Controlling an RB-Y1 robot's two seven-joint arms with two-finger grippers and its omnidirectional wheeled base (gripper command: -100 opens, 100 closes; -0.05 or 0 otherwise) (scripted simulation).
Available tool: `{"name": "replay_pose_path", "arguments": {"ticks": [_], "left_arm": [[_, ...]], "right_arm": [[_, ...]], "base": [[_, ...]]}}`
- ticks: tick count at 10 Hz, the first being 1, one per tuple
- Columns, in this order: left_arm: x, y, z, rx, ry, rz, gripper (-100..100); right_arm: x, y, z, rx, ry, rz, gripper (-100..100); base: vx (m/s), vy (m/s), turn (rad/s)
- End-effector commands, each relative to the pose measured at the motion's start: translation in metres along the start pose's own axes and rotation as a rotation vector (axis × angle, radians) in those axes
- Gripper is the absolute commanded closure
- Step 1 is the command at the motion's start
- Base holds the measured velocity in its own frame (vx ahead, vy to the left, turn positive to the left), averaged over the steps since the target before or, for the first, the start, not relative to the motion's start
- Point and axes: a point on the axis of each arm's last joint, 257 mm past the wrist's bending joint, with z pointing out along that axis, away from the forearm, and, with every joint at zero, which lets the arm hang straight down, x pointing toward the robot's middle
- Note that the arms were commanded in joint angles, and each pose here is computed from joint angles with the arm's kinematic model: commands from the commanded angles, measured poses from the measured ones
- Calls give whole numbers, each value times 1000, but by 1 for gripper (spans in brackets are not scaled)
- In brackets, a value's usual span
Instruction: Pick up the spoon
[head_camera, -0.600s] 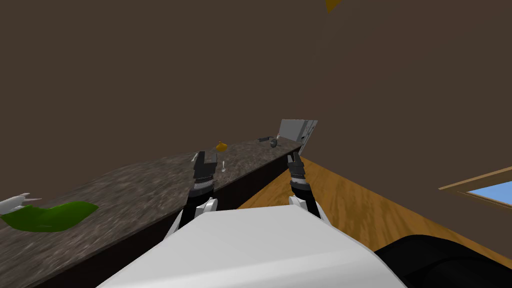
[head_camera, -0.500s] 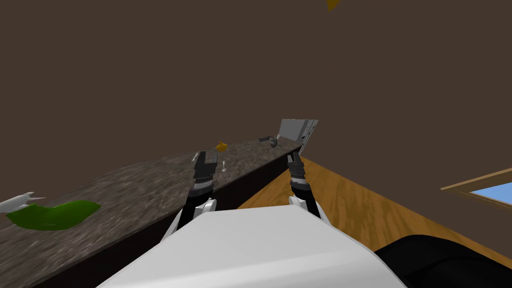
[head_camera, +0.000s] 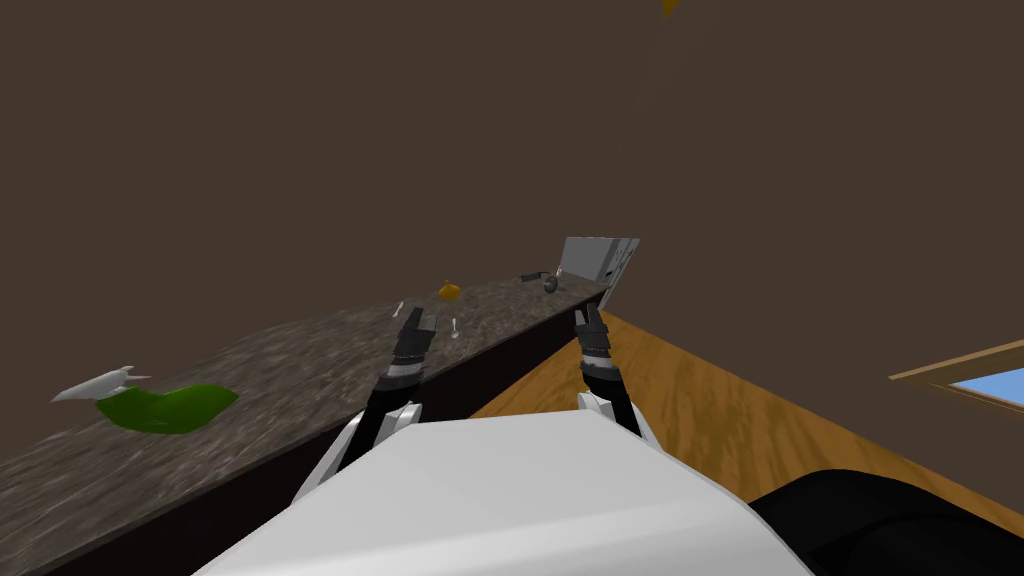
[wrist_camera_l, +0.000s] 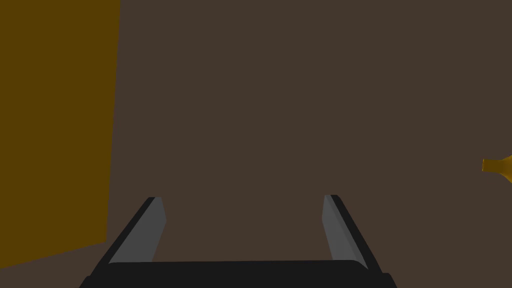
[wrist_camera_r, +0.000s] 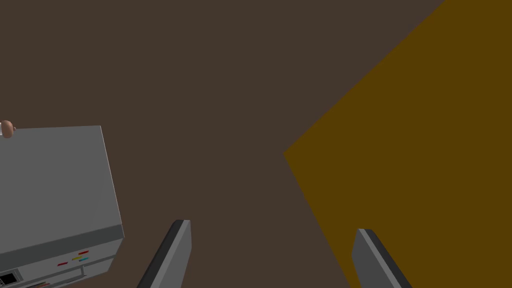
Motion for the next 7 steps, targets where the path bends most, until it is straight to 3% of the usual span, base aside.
{"name": "replay_pose_path", "arguments": {"ticks": [1, 3, 4, 7], "left_arm": [[-3, 26, -2, -65, 28, 25, -100], [-12, 57, -9, -155, 61, 62, -100], [-12, 57, -9, -155, 61, 62, -100], [-35, 108, -26, -310, 100, 124, -100]], "right_arm": [[0, 0, 0, 0, 0, 0, 0], [0, 0, 0, 0, 0, 0, 0], [0, 0, 0, 0, 0, 0, 0], [0, 0, 0, 0, 0, 0, 0]], "base": [[-79, 63, 27], [-70, 54, 15], [-43, 34, 5], [-49, 37, 2]]}}
